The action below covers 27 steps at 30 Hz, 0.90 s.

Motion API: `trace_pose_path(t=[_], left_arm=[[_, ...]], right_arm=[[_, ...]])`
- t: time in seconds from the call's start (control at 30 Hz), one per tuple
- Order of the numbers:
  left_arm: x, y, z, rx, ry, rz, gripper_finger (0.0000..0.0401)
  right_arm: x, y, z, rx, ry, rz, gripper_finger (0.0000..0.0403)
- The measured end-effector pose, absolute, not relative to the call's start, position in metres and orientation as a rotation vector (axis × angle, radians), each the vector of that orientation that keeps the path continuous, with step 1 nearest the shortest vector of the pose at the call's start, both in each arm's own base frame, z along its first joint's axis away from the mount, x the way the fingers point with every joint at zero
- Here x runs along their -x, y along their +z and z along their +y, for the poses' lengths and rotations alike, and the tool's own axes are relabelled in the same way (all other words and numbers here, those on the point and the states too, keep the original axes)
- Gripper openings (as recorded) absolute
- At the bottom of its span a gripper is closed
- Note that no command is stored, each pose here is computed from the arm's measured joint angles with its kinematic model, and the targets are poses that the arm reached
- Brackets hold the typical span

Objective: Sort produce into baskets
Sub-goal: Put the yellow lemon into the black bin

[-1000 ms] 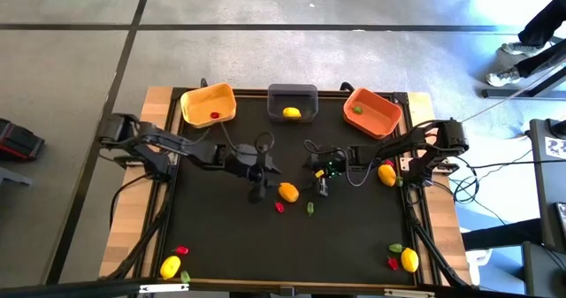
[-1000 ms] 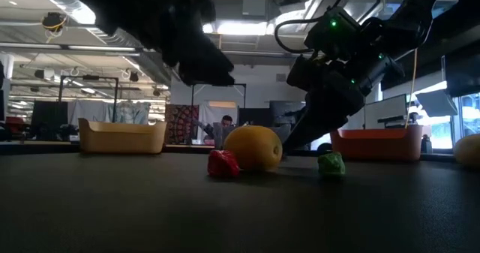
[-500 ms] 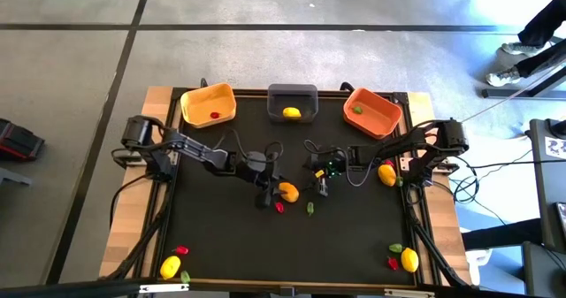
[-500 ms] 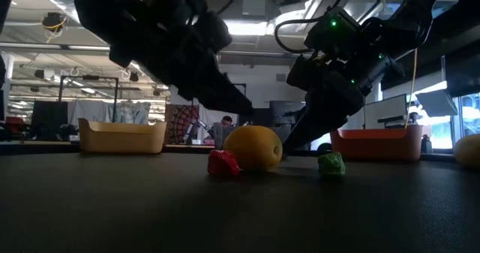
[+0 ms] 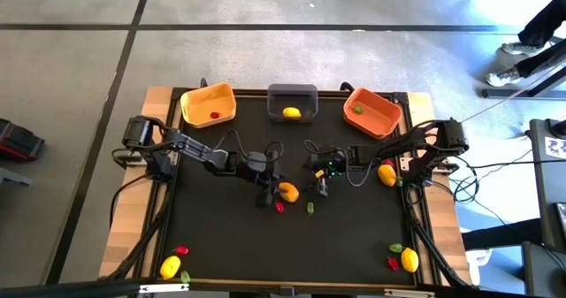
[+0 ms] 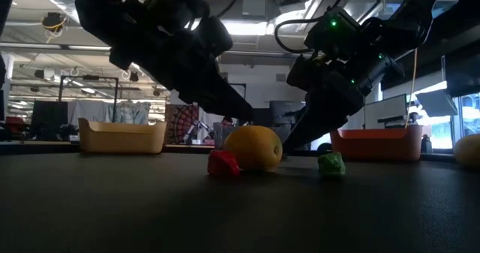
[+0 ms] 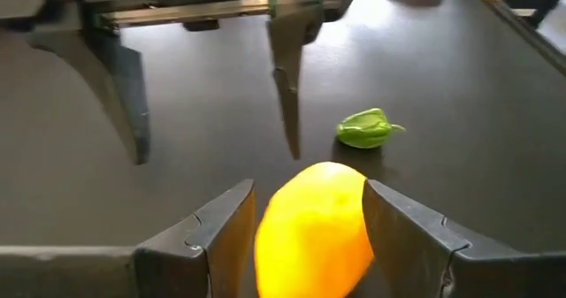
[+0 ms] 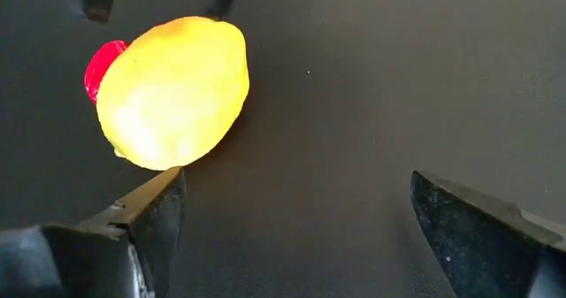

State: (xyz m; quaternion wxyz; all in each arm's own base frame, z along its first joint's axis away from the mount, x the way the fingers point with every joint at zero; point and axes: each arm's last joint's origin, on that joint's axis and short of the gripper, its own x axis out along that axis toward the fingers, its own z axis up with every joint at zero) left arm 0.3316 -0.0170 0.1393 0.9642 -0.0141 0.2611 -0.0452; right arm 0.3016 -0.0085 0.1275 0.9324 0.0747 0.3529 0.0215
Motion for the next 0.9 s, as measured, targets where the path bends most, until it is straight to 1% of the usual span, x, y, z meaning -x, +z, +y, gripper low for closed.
trace_pose_path(t=[0.17, 0.33, 0.47, 0.57, 0.7, 0.9], left_arm=[[-0.3318, 0.1394, -0.0151, 0.06, -0.016, 0.527, 0.0242], [-0.3318, 0.1396, -0.0149, 0.055, -0.01, 0.524, 0.0288], [-0.332, 0.14, -0.0148, 0.043, -0.013, 0.521, 0.0314], [-0.3318, 0.1398, -0.0152, 0.062, -0.009, 0.523, 0.0321], [-0.3317, 0.1396, -0.0154, 0.156, 0.015, 0.526, 0.0322], [-0.3316, 0.1395, -0.0157, 0.168, 0.014, 0.527, 0.0322]], right_arm=[[-0.3016, 0.1276, -0.0085, -0.153, 0.044, 0.722, 0.0372], [-0.3016, 0.1275, -0.0085, -0.153, 0.044, 0.722, 0.0372], [-0.3016, 0.1274, -0.0085, -0.153, 0.044, 0.722, 0.0372], [-0.3016, 0.1274, -0.0085, -0.153, 0.044, 0.723, 0.0372], [-0.3016, 0.1274, -0.0085, -0.153, 0.044, 0.722, 0.0372], [-0.3016, 0.1274, -0.0085, -0.152, 0.043, 0.722, 0.0372]])
